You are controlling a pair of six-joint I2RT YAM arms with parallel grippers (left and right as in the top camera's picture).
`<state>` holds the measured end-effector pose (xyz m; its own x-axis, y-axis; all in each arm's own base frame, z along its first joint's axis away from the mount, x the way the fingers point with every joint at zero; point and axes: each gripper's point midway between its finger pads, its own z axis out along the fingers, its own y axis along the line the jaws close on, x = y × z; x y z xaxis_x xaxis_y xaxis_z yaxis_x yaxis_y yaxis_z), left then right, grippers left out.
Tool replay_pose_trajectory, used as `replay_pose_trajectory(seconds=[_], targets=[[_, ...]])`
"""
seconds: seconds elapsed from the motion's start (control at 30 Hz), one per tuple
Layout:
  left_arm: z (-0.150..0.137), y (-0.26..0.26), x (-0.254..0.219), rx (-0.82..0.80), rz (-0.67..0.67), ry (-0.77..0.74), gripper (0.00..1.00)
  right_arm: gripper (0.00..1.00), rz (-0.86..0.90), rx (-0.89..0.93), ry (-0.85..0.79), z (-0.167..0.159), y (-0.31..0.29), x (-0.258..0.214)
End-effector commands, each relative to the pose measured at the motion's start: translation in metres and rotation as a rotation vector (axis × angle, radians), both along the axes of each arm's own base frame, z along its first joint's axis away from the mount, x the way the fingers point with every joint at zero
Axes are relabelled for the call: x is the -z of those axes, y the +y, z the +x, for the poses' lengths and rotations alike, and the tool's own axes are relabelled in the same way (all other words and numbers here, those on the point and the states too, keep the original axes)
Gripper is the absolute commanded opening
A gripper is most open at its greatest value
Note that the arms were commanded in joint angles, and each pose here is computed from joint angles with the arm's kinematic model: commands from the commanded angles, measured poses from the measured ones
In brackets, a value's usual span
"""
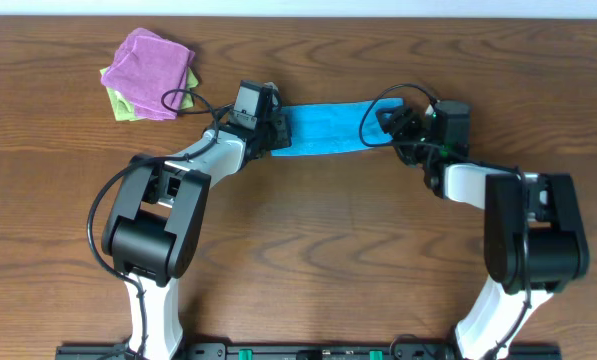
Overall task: Fold the cloth
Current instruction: 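Regrasp the strip's left end with left gripper and right end with right, then hold the left end and fold the right end over toward the left gripper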
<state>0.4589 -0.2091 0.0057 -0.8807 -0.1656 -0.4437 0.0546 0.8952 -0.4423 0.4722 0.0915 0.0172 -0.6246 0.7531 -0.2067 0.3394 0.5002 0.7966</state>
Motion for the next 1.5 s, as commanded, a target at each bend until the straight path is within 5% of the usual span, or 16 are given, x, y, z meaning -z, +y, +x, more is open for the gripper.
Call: replay_pose_trajectory(seconds=[0.0, 0.1, 0.3, 1.03, 1.47], targets=[[-0.006, 0.002, 0.013, 0.001, 0.026, 0.038, 0.06, 0.62, -0.035, 0.017, 0.184, -0.033, 0.003, 0.071], [-0.009, 0.003, 0.016, 0.012, 0.039, 0.048, 0.06, 0.51, -0.052, 0.021, 0.196, -0.035, 0.005, 0.084], [-0.013, 0.007, 0.019, 0.012, 0.058, 0.064, 0.06, 0.01, -0.133, -0.037, 0.104, -0.026, 0.006, 0.082], [0.01, -0.002, -0.007, 0.011, 0.036, 0.006, 0.06, 0.02, -0.402, -0.289, -0.333, -0.002, 0.016, -0.069], [0.009, -0.001, -0.006, 0.003, 0.033, 0.017, 0.06, 0.01, -0.6, -0.464, -0.373, -0.003, 0.069, -0.086]])
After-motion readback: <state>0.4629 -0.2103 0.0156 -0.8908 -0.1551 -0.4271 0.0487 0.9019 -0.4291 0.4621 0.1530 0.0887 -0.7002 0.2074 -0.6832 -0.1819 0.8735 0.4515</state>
